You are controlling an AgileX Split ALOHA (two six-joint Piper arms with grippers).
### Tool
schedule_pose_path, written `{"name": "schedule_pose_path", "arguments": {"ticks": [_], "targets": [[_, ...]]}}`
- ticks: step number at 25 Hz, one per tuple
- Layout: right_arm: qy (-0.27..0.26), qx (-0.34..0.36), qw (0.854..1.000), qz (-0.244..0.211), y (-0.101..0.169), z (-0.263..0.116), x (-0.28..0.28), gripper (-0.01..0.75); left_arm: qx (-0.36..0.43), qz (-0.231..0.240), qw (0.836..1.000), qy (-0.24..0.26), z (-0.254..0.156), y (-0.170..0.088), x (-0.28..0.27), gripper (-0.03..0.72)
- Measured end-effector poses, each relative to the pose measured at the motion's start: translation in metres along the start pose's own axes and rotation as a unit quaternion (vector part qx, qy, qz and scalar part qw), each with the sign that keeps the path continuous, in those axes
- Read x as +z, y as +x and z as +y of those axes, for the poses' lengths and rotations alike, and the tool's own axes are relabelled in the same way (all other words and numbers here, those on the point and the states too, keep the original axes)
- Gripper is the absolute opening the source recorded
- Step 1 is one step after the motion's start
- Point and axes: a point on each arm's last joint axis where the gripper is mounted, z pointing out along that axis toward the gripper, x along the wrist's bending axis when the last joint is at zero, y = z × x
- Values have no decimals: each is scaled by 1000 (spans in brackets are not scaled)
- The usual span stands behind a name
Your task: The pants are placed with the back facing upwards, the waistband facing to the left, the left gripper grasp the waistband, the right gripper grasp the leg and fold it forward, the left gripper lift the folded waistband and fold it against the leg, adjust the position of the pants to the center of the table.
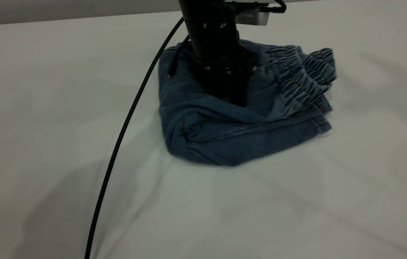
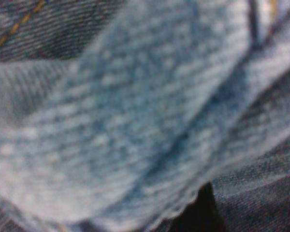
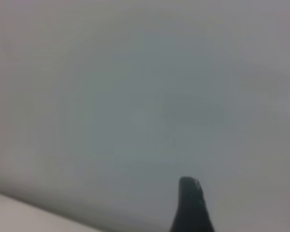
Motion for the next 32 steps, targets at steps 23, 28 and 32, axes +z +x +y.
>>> {"name": "schedule_pose_path", "arguments": {"ticks": [23, 28, 32], "targets": [[-14, 2, 1000, 25, 12, 5, -22, 425, -11, 109, 975, -194, 29, -21, -148, 464], [-17, 6, 999, 45, 25, 6, -48, 425, -47, 191, 948, -251, 9, -28, -221, 464], [-14, -8, 999, 49, 37, 1, -80, 425, -48, 221, 930, -290, -15, -43, -273, 464]]}}
